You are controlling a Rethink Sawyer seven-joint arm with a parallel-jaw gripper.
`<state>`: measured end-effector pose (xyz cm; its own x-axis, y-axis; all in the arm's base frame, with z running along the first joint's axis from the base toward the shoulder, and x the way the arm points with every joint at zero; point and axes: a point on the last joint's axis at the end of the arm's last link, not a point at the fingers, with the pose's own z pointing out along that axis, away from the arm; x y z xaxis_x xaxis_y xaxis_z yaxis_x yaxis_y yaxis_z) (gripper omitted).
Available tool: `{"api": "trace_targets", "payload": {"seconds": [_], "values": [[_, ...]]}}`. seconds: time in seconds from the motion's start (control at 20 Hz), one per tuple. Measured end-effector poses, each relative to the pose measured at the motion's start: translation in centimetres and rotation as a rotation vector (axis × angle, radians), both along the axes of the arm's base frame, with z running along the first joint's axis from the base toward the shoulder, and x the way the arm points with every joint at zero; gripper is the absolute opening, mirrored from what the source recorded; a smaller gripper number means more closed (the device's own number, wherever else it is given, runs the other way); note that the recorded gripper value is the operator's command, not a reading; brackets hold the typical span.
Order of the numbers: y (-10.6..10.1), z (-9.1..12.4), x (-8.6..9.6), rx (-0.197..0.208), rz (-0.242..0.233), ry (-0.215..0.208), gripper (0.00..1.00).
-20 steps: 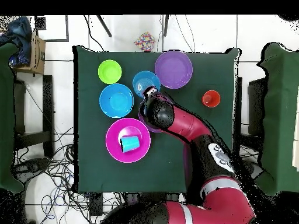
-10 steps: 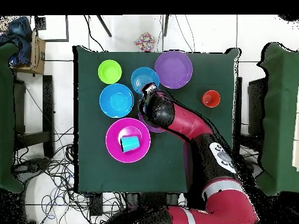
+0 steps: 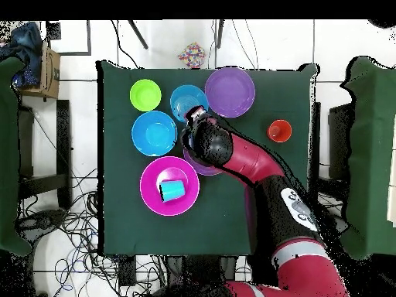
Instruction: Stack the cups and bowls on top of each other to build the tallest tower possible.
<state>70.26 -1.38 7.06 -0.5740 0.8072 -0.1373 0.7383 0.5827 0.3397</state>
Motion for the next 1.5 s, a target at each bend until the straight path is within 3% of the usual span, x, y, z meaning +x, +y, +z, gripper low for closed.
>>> {"api": "trace_targets", "payload": {"seconds": [0.45,0.9,1.5], "values": [[-2.2,1.8,0.8,-0.001,-0.028,-0.028,0.0],[-1.7,3.5,0.2,0.019,0.002,0.028,0.0],[1.1,3.6,-2.2,-0.186,0.137,0.066,0.0]]}}
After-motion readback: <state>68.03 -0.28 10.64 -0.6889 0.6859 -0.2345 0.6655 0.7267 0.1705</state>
